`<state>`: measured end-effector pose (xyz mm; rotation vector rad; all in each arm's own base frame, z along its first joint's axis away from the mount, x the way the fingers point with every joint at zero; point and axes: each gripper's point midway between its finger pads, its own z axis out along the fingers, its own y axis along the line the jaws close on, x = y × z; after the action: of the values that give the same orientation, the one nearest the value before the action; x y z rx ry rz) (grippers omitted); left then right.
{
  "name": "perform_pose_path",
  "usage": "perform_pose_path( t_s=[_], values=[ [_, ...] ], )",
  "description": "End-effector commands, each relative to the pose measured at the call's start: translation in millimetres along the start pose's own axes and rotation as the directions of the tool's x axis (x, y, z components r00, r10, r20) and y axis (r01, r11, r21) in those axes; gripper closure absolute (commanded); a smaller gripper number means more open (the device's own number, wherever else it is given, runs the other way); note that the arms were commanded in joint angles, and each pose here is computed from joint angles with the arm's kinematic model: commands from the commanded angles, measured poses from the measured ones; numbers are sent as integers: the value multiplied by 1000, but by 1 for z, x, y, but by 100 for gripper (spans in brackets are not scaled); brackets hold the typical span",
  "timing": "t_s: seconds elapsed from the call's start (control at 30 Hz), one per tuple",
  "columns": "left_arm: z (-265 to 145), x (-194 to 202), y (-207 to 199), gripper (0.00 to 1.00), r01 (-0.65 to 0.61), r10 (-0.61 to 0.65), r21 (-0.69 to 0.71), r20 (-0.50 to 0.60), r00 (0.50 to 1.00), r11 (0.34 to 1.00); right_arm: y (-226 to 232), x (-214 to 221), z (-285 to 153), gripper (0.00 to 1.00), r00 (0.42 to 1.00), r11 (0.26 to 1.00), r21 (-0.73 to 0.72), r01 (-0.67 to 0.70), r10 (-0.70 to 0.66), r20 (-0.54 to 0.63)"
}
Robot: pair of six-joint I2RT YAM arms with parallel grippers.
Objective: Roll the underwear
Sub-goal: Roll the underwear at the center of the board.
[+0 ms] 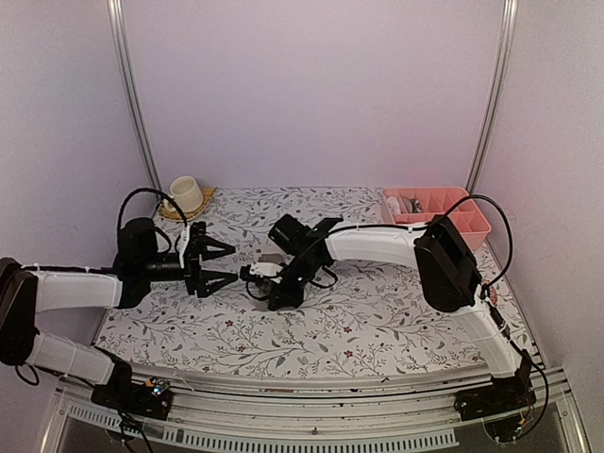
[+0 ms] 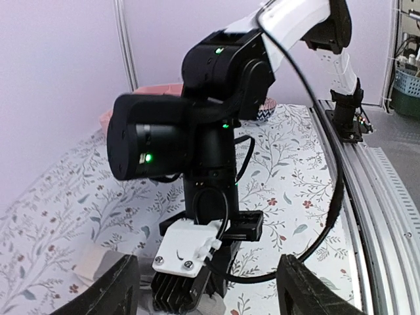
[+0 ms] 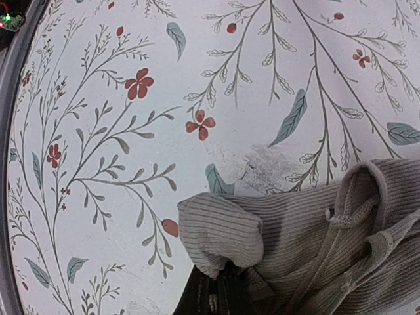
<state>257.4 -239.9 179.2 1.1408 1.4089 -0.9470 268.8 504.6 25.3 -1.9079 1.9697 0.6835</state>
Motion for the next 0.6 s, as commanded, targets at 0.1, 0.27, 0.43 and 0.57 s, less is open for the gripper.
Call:
perform_pose_path(
  t_s=[0.1,0.27,0.43,0.57],
  values=[
    [-11,-12,-26,30,-487,485,-68,-38,874,871,27,32,11,97,977,952,-228,-203,183,-105],
    [-6,24,-38,37,-724,706,-51,-179,685,688,26,25,10,97,959,922,-266,-282,263,-104],
    [6,59,-45,42,-748,741,88,-254,621,658,36,19,11,97,942,883,-329,-334,320,-99],
    [16,88,-51,42,-787,792,179,-315,523,591,42,12,9,97,929,851,-377,-366,359,-92]
  ],
)
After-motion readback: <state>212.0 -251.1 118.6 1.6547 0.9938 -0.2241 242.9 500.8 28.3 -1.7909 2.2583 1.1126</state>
